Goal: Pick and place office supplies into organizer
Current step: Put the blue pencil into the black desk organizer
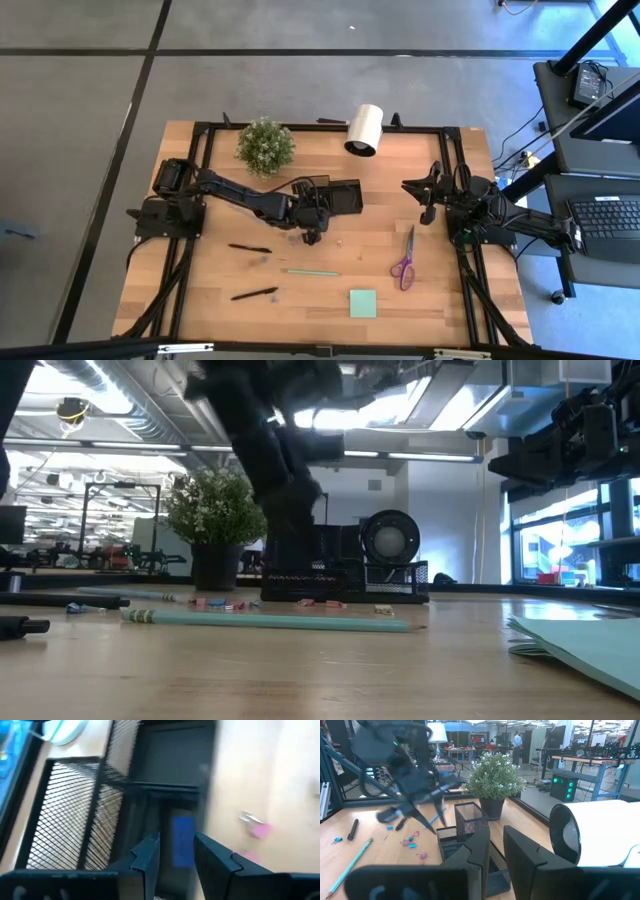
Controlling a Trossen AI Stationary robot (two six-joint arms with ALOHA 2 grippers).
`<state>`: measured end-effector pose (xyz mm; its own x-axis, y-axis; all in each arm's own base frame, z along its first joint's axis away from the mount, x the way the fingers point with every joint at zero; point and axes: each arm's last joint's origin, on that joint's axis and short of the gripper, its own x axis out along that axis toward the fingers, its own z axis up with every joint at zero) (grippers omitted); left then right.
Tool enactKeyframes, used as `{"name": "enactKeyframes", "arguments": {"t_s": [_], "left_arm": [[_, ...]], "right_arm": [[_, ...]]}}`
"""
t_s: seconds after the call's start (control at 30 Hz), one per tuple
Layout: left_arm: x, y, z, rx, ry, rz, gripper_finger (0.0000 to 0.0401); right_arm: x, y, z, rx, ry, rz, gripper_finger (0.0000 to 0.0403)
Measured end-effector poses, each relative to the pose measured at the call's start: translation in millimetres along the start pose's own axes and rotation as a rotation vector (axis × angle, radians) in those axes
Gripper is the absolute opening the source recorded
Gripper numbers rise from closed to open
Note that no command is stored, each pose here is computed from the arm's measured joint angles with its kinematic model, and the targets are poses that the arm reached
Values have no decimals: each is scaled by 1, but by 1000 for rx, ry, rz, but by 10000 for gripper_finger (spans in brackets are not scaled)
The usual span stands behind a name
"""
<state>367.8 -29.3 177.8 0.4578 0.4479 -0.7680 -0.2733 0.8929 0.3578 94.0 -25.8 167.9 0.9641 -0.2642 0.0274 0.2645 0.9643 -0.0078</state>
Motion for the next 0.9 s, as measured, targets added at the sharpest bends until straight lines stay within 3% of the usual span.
{"name": "enactKeyframes", "arguments": {"t_s": [0.3, 0.5, 0.73, 0.9], "left_arm": [[-67, -1, 0, 76, 24, -234, 112], [-99, 12, -24, 188, 208, -264, 112], [-108, 15, -34, 327, 278, -302, 112], [-90, 19, -56, 391, 354, -335, 111]], "right_arm": [[0, 0, 0, 0, 0, 0, 60], [0, 0, 0, 2, 0, 0, 60], [0, 0, 0, 0, 0, 0, 60], [0, 0, 0, -1, 0, 0, 60]]}}
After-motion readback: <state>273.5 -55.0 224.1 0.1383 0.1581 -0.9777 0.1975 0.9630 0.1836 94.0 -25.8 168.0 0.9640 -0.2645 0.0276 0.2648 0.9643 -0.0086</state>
